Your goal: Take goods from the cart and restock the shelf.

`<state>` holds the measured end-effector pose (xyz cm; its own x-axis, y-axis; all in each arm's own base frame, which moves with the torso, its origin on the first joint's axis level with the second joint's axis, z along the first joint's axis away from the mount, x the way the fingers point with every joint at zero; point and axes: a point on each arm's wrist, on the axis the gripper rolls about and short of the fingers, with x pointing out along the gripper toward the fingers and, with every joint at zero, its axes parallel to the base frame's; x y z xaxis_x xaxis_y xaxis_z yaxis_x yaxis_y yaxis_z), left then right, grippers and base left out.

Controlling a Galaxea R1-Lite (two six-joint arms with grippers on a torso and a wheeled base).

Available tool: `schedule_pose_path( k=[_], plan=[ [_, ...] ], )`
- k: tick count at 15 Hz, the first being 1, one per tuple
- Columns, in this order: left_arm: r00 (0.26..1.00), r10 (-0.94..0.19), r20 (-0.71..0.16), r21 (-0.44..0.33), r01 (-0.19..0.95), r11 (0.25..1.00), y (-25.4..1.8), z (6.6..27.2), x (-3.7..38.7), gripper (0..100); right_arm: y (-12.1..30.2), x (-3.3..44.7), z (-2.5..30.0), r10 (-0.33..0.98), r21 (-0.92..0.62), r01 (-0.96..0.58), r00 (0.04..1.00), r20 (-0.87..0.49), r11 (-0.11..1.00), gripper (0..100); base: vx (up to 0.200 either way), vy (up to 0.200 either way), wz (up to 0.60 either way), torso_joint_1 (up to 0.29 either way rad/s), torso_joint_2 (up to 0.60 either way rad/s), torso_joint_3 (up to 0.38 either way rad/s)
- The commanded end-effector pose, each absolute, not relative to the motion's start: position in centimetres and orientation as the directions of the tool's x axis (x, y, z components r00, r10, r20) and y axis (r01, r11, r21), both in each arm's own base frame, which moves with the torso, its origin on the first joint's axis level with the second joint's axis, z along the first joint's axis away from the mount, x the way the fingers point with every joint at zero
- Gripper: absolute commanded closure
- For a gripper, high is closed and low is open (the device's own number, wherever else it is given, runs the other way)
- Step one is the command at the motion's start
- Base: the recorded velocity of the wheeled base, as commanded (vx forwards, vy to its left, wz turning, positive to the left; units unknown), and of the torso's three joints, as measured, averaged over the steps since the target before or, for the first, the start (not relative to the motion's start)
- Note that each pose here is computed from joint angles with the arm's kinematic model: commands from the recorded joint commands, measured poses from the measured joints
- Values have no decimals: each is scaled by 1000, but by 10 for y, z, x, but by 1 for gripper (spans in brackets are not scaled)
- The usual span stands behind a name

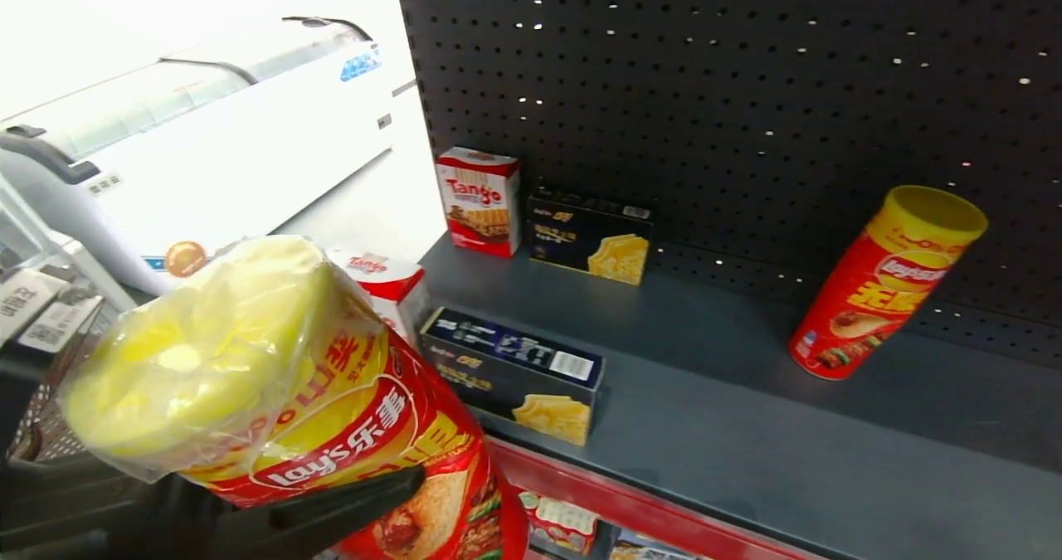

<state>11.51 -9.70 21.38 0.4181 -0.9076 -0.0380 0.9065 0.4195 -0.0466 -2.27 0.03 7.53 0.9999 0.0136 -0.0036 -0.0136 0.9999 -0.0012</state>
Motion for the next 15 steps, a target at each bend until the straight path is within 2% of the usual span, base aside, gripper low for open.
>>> schedule_pose_path(
  k=[1,6,15],
  plan=[
    [420,-907,-43,-50,905,422,-97,213,116,100,0,-23,75,14,-1,-14,1000,-5,1000,0,0,0,-600,12,2,-2],
    [423,-905,-37,-47,904,424,-97,215,117,100,0,-23,76,14,-3,-14,1000,-3,1000,0,0,0,-600,2,-1,1],
    [431,-901,-44,-51,900,433,-96,212,117,100,0,-23,75,14,0,-14,1000,-5,1000,0,0,0,0,0,0,0]
  ],
)
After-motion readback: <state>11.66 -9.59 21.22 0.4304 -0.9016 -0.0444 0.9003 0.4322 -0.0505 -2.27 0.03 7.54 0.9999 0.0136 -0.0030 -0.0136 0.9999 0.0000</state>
